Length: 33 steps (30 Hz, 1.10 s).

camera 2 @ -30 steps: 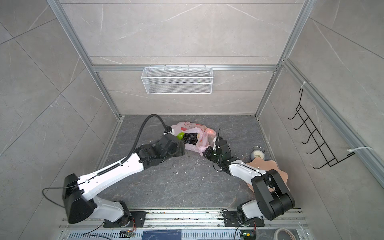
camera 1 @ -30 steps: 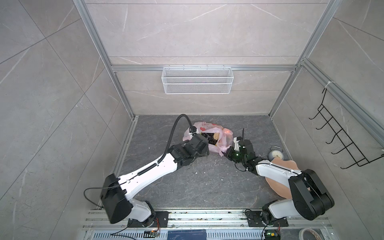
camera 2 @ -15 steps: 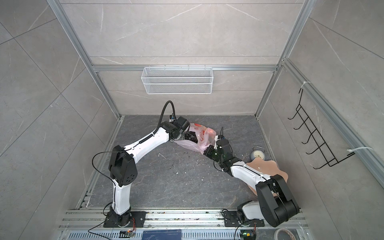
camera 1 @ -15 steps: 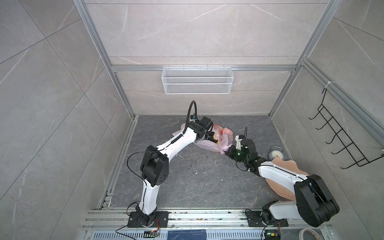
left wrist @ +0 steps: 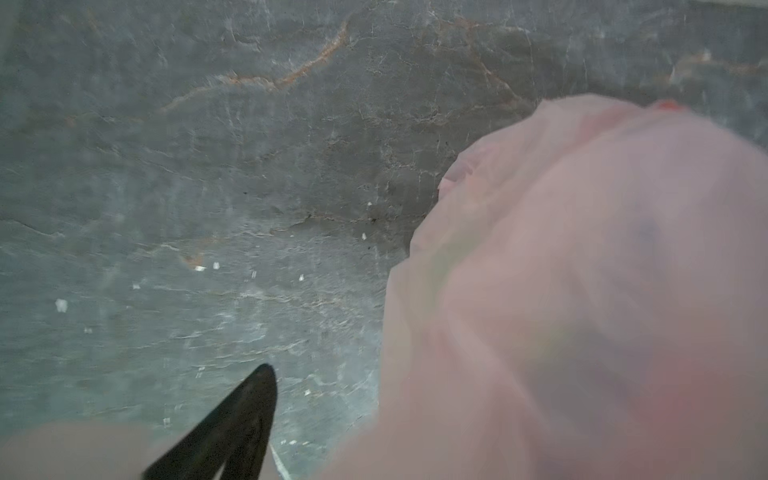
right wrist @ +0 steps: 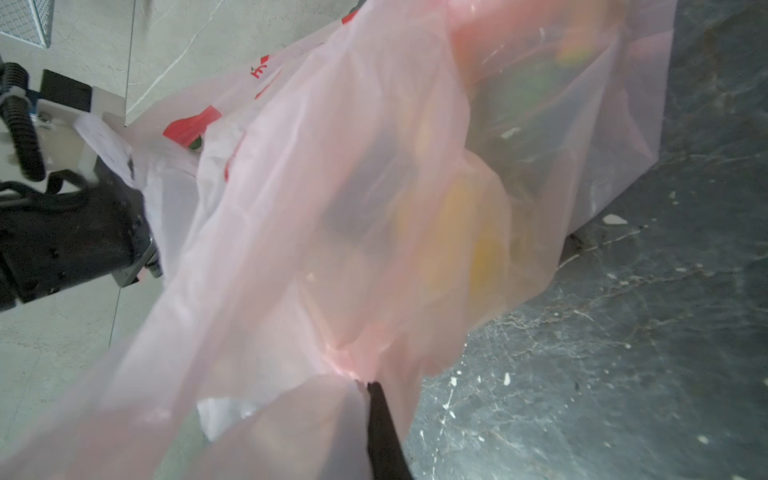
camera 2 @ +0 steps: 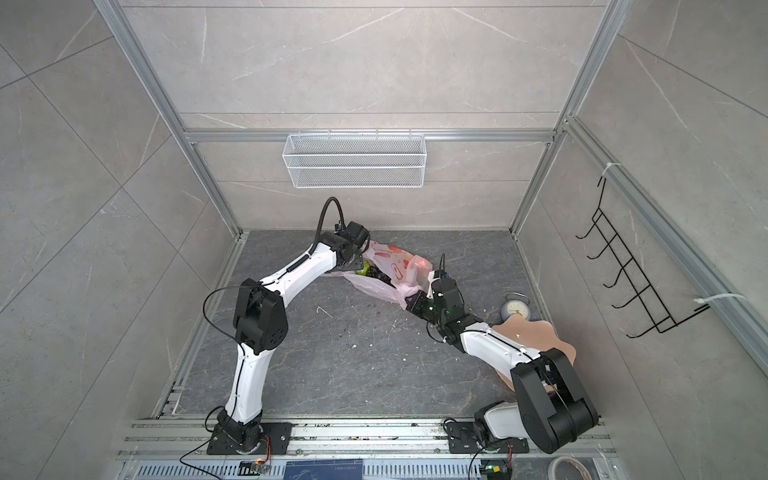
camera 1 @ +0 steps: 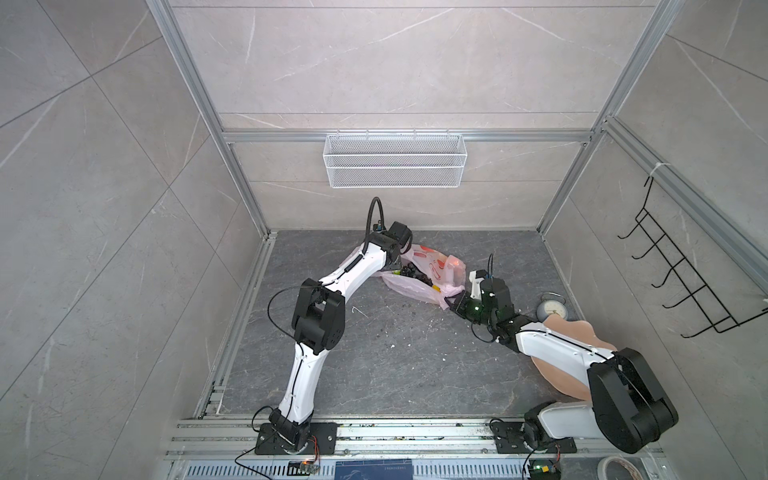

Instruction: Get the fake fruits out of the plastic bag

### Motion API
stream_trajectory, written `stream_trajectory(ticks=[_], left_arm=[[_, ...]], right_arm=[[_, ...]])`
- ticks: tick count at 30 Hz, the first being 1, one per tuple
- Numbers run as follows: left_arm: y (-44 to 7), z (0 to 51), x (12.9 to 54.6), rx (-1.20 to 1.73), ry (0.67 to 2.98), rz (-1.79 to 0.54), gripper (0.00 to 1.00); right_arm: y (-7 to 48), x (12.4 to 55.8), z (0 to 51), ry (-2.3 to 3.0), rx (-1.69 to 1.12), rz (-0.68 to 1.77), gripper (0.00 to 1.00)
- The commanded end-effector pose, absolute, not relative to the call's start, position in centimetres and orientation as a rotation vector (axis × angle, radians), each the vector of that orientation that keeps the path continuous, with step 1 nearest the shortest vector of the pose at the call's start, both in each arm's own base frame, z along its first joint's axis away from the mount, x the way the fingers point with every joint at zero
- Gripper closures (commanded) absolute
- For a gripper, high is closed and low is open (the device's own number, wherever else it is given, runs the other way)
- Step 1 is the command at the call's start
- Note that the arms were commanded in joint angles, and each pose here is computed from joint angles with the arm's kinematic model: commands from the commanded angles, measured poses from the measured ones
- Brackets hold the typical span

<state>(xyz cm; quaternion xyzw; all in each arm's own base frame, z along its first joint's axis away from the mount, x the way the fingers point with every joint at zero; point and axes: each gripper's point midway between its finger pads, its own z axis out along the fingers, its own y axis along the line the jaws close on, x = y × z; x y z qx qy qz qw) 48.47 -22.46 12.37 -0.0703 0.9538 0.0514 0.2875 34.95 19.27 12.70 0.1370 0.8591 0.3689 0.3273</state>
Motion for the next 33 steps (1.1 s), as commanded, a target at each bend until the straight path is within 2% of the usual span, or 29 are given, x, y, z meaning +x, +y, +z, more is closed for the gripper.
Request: stream_trajectory(ticks=[1,3,6,7,9,15,18,22,27,30,33], left_arm=[[-23.7,12.9,50.0,-0.157,2.545,-0.021,0.33],[-24.1,13.2,50.3,-0.151,2.542,-0.114,0.51],[-23.4,14.6,50.5,-0.193,2.517,-0.262,0.85],[-22.9,15.5,50.4,-0.214,2.491,-0.32,0.93],[-21.3,17.6,50.4,-0.26,2.427,-0.417,1.0],[-15.6,26.4,49.5,-0.346,2.213,-0.547,1.0],[-14.3,28.4,47.8,-0.388,2.128,-0.66,1.0],[-14.1,25.9,44.4,-0.432,2.155,-0.72,1.0],[-16.8,19.5,39.4,-0.405,2.315,-0.738,1.0],[-18.4,16.4,36.8,-0.385,2.398,-0.753,1.0],[-18.9,15.1,35.1,-0.378,2.387,-0.766,1.0]], right_arm=[[18.4,35.2,11.9,2.285,0.362,0.878,0.98],[17.4,35.8,11.9,2.281,0.394,0.87,0.98],[16.4,37.5,12.7,2.259,0.423,0.893,0.97],[16.3,38.2,13.1,2.258,0.412,0.888,0.97],[16.8,39.5,14.5,2.249,0.375,0.884,0.97],[19.8,45.1,20.0,2.165,0.271,0.981,0.98],[21.1,47.5,22.0,2.131,0.255,1.04,1.0],[22.0,48.0,21.5,2.143,0.261,1.078,0.99],[23.2,45.5,16.6,2.262,0.253,1.063,0.96],[23.0,43.9,14.3,2.305,0.267,1.071,0.85],[22.4,42.6,13.9,2.334,0.24,1.042,0.61]])
